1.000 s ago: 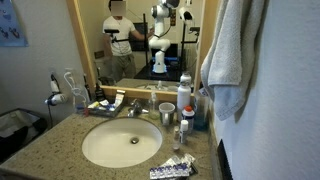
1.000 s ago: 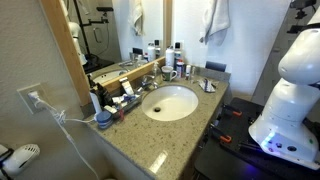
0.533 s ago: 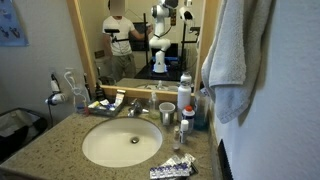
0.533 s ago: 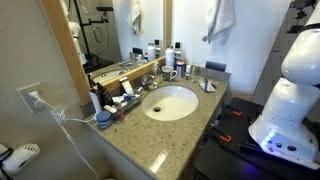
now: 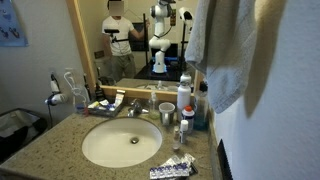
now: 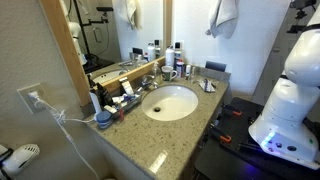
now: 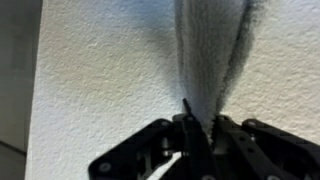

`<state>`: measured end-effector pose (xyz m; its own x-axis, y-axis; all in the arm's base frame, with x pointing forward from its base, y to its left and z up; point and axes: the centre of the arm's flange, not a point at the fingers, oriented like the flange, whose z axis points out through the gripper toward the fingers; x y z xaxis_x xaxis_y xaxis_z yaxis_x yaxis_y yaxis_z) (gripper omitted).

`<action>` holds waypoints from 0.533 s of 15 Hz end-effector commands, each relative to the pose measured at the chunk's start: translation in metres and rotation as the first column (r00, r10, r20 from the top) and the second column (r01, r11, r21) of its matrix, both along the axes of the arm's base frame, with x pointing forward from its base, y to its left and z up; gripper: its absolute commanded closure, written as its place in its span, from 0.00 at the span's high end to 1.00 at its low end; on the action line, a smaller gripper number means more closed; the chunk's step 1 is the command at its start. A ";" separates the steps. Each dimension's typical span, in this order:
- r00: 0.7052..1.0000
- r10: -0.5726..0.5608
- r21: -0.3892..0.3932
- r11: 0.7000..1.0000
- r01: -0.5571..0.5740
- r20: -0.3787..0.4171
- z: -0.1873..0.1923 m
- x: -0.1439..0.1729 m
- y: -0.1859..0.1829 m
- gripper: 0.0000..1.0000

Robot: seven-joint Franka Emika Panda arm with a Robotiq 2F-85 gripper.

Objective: Use the towel to wipe the left side of the counter then hang it on the wall

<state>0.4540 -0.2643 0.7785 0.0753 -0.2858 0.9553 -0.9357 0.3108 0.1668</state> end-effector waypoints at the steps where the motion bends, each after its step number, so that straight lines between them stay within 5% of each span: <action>1: 1.000 -0.007 0.005 1.000 0.007 -0.012 0.022 -0.010 0.034 0.03; 4: 0.988 0.117 0.153 0.983 -0.101 -0.102 0.017 -0.006 0.061 0.03; 8: 0.944 0.302 0.317 0.915 -0.248 -0.131 0.010 0.007 0.099 0.03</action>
